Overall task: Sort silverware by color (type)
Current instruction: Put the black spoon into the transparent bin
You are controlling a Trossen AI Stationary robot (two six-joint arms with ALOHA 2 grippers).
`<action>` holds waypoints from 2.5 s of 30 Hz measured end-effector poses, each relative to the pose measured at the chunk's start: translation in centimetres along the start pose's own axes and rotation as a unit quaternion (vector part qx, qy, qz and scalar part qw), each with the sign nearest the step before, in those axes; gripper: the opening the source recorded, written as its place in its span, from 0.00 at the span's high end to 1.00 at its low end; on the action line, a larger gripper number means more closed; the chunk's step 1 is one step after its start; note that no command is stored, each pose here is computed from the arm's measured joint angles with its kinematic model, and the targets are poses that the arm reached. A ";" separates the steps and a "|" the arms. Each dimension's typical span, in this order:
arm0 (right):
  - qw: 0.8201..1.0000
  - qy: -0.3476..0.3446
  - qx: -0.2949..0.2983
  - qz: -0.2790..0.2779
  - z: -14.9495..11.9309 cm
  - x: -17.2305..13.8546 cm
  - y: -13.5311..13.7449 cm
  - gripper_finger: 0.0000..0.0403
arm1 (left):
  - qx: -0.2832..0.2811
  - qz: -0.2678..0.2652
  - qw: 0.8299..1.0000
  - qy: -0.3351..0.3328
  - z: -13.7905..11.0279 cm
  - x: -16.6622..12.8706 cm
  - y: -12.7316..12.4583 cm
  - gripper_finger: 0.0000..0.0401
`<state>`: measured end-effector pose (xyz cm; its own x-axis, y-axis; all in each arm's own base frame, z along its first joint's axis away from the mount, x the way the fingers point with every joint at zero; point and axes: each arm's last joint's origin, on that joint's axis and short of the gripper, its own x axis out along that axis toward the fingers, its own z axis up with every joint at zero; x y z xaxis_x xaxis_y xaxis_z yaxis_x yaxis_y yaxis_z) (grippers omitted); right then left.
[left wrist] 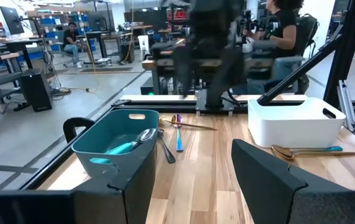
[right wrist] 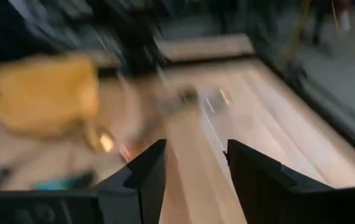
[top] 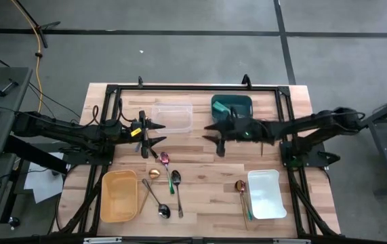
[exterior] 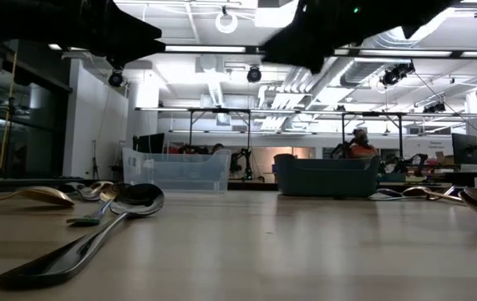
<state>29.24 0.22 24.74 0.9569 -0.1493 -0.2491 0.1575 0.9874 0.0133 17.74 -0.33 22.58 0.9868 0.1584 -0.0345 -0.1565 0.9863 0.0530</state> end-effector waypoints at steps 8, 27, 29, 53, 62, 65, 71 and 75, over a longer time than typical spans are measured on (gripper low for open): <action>0.993 -0.100 -0.053 0.030 -0.2 -0.6 1.8 0.59 | 0.000 0.000 1.000 0.000 0.0 0.0 0.0 0.50; 0.995 -0.081 -0.047 0.029 -0.4 -0.5 1.7 0.59 | -0.004 0.000 1.000 0.000 0.0 0.0 0.0 0.50; 0.995 -0.081 -0.047 0.029 -0.4 -0.5 1.7 0.59 | -0.005 0.000 1.000 0.000 0.0 0.0 0.0 0.50; 0.995 -0.080 -0.045 0.027 -0.4 -0.5 1.6 0.59 | 0.218 -0.164 0.833 0.480 -4.1 0.3 -2.3 0.50; 0.996 -0.072 -0.043 0.027 -0.6 -0.5 1.6 0.59 | 0.278 -0.131 0.758 0.575 -7.2 1.4 -1.5 0.50; 0.996 -0.069 -0.044 0.027 -0.6 -0.4 1.6 0.59 | 0.244 -0.129 0.742 0.611 -8.1 1.5 -0.9 0.51; 0.996 -0.070 -0.043 0.027 -0.6 -0.4 1.6 0.59 | 0.242 -0.104 0.732 0.629 -9.0 2.1 -0.1 0.55; 0.996 -0.072 -0.043 0.027 -0.6 -0.5 1.6 0.59 | 0.246 -0.102 0.732 0.627 -8.9 2.1 0.0 0.56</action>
<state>28.92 1.89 24.32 0.9894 -0.0950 -0.1096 0.0887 0.9942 -0.0612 19.45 0.45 13.64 0.1241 0.2324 -0.9647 0.3270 0.9083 0.2609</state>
